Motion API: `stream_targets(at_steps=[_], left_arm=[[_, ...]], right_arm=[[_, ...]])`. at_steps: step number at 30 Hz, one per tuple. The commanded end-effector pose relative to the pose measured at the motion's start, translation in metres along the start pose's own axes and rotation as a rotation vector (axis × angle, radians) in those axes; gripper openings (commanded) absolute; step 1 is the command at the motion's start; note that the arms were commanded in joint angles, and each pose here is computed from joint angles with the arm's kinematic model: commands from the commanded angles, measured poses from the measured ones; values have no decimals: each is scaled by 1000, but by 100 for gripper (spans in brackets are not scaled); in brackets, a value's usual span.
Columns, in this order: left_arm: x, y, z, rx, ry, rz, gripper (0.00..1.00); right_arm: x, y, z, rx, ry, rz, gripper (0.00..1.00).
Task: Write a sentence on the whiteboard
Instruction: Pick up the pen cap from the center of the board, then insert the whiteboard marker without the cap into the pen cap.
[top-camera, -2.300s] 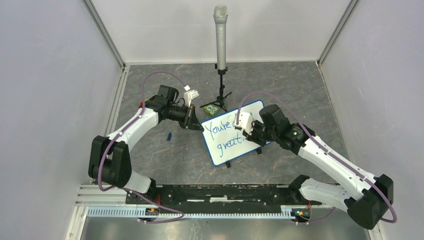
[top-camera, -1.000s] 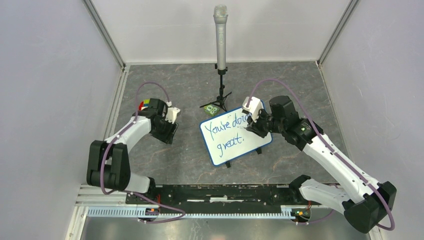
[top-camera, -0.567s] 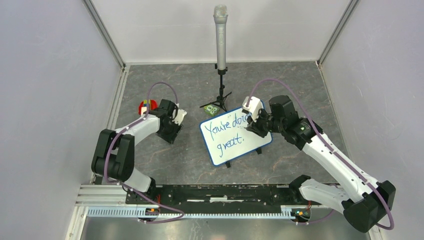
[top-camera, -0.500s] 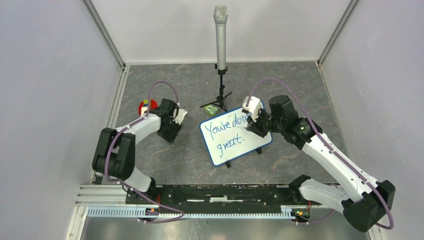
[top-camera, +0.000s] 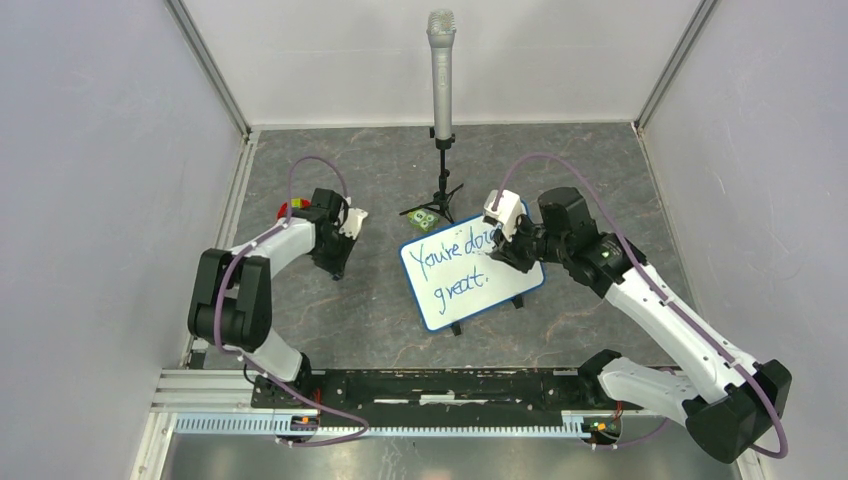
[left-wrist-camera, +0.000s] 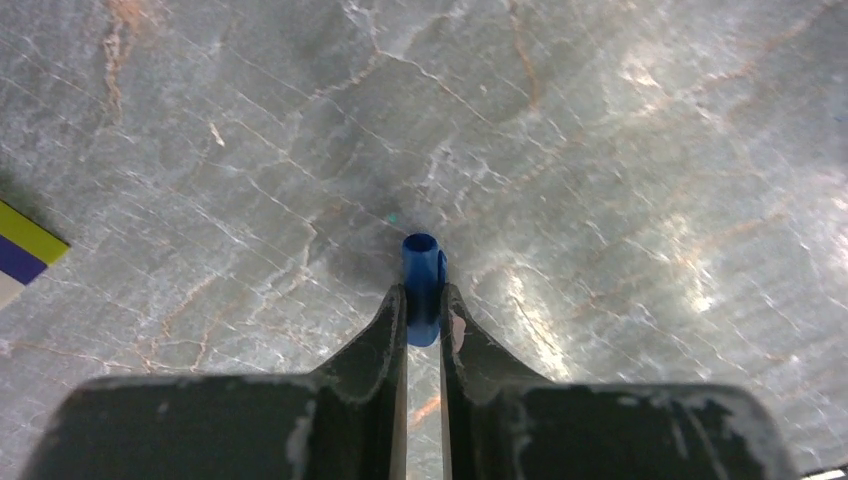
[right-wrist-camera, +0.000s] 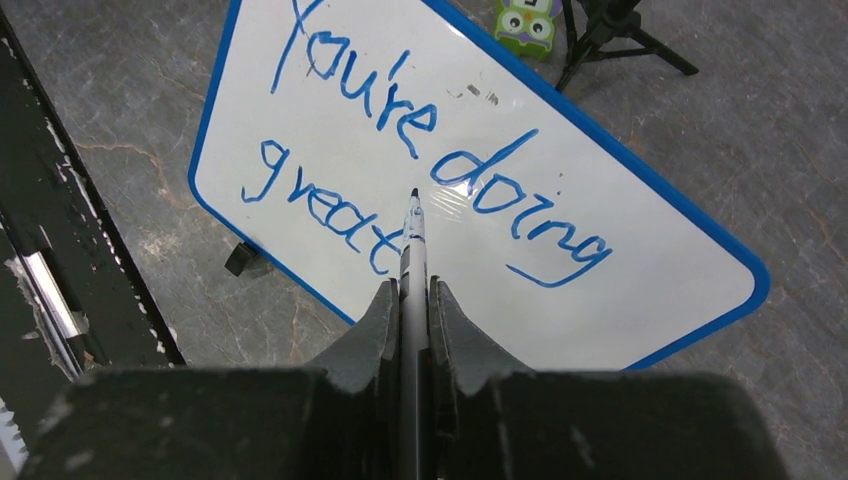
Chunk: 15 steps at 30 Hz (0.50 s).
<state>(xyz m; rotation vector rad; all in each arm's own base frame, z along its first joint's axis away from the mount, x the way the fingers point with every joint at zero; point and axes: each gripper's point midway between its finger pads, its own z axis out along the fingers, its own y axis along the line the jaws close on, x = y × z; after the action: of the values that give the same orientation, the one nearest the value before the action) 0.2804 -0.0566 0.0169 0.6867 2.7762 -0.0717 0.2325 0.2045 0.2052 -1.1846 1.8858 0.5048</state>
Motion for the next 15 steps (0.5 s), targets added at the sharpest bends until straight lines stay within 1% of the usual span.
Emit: stream_targets(at_steps=[1, 4, 6, 8, 10, 13, 14, 15], left_arm=[[-19, -11, -39, 55, -109, 16, 2], [-35, -21, -83, 94, -213, 62, 2], [-46, -40, -118, 180, -291, 120, 2], [-49, -64, -151, 275, -343, 207, 2], [-45, -94, -179, 374, -368, 312, 2], [-41, -134, -208, 466, -410, 452, 2], [-38, -162, -225, 525, -445, 548, 2], [-37, -172, -228, 541, -444, 584, 3]], right_arm=[[-34, -1, -10, -12, -90, -26, 0], [-44, 0, -12, -18, -120, -21, 0], [-52, 1, -14, -26, -146, -12, 0], [-63, 2, -16, -41, -175, -3, 0], [-72, 7, -18, -74, -202, 7, 0], [-87, 18, -23, -142, -252, 20, 0], [-92, 26, -25, -182, -281, 31, 0], [-92, 29, -25, -197, -288, 34, 0]])
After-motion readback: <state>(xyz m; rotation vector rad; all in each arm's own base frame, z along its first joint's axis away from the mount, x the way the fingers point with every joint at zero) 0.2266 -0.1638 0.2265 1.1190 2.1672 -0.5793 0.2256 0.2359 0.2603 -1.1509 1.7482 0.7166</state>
